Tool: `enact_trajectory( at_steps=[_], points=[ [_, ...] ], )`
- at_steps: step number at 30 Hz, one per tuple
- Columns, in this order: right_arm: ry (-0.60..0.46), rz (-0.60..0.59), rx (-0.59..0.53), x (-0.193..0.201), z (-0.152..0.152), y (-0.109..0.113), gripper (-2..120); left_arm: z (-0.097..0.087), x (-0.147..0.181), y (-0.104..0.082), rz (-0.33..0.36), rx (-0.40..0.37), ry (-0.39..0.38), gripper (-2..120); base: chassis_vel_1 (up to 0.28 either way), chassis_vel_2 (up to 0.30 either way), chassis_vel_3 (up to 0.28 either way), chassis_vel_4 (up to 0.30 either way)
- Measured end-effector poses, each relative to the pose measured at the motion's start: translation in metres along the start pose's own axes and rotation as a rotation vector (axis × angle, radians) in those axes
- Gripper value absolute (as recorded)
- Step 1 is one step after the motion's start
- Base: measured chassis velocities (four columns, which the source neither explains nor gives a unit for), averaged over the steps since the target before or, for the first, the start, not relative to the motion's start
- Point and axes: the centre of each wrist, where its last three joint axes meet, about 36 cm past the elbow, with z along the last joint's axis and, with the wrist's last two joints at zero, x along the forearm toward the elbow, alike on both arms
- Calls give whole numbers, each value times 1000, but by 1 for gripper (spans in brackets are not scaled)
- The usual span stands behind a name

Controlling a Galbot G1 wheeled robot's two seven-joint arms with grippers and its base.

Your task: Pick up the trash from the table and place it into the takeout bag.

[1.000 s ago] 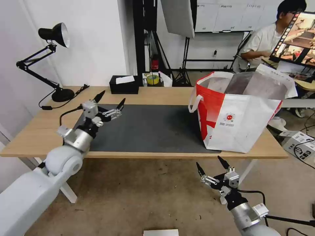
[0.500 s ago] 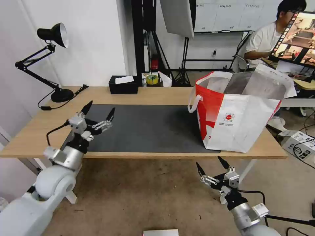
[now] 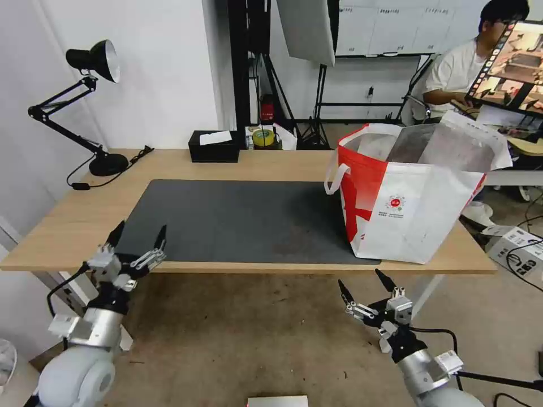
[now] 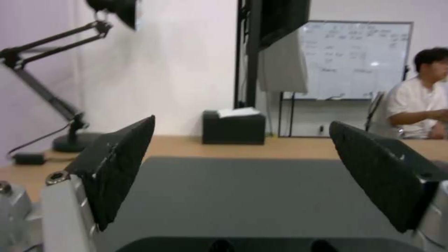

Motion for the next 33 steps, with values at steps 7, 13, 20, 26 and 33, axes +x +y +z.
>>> enact_trajectory(
  at_steps=[7, 13, 20, 26, 33],
  points=[
    [0, 0, 0, 0, 0, 0, 100, 10, 26, -6, -24, 2, 59, 100, 0, 0, 0, 0],
    [0, 0, 0, 0, 0, 0, 100, 15, 39, -12, -10, -5, 96, 100, 0, 0, 0, 0],
    [0, 0, 0, 0, 0, 0, 100, 21, 54, -14, 8, -9, 137, 100, 0, 0, 0, 0],
    [0, 0, 0, 0, 0, 0, 100, 27, 58, -19, 23, 1, 157, 100, 0, 0, 0, 0],
    [0, 0, 0, 0, 0, 0, 100, 28, 55, -20, 26, 5, 159, 100, 0, 0, 0, 0]
  ],
)
